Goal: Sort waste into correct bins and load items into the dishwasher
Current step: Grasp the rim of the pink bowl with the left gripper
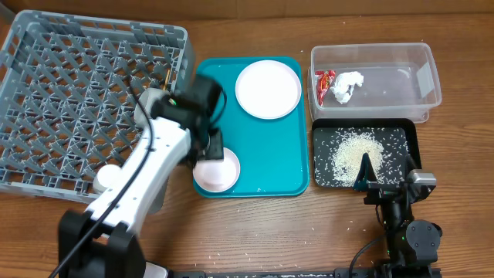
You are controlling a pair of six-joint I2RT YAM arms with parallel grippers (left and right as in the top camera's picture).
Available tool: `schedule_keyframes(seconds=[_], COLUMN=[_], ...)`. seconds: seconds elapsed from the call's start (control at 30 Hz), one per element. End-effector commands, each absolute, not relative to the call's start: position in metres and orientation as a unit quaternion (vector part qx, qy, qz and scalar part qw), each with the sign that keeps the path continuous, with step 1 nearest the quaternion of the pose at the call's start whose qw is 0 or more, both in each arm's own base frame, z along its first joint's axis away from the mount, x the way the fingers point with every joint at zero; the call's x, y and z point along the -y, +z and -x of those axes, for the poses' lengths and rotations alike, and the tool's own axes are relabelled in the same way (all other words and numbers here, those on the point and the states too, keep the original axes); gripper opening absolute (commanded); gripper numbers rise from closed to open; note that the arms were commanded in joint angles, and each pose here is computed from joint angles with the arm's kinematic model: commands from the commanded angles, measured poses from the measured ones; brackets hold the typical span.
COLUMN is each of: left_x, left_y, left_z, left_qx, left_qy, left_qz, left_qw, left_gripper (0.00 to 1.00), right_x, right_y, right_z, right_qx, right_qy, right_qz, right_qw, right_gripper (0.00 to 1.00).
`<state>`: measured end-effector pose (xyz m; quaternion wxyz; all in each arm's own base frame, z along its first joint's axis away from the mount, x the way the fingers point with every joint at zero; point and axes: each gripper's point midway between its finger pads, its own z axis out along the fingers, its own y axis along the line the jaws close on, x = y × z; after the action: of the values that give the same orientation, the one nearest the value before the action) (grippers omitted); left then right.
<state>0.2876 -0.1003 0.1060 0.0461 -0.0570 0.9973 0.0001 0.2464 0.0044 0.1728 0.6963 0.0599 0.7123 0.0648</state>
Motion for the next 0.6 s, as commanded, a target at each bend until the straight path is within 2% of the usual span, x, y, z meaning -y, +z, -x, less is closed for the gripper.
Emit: schedule_keyframes(seconds=[0.0, 0.07, 0.17, 0.37, 0.4, 0.43, 0.57], left_x=[0.084, 0.074, 0.062, 0.069, 0.071, 0.074, 0.081], left_y=[0.064, 0.048, 0.035, 0.015, 0.013, 0.014, 0.058], left_z=[-0.274, -0.271, -0.268, -0.26, -0.259, -0.26, -0.284], left_qx=[-0.993, -0.992, -0.99, -0.992, -0.992, -0.994, -0.993], left_qy=[0.015, 0.04, 0.068, 0.043, 0.037, 0.029, 0.018], left_qz=[0.108, 0.11, 0.114, 0.11, 0.107, 0.094, 0.094], left_qw=[0.033, 0.043, 0.054, 0.05, 0.048, 0.047, 0.073], left_gripper=[0.54, 0.48, 0.48, 0.24, 0.17, 0.04, 0.04], right_x=[-0.004, -0.004, -0.004, -0.004, -0.004, -0.004, -0.003], right_y=[0.17, 0.17, 0.17, 0.17, 0.17, 0.17, 0.17], right_z=[-0.247, -0.247, -0.247, -0.247, -0.247, -0.247, -0.247], right_qx=[-0.712, -0.712, -0.712, -0.712, -0.712, -0.712, -0.712], right_qy=[0.063, 0.063, 0.063, 0.063, 0.063, 0.063, 0.062], right_qz=[-0.06, -0.06, -0.06, -0.06, -0.06, -0.06, -0.06], right_qw=[0.697, 0.697, 0.697, 0.697, 0.697, 0.697, 0.697], right_gripper=[1.0, 1.0, 1.0, 1.0, 1.0, 1.0, 1.0])
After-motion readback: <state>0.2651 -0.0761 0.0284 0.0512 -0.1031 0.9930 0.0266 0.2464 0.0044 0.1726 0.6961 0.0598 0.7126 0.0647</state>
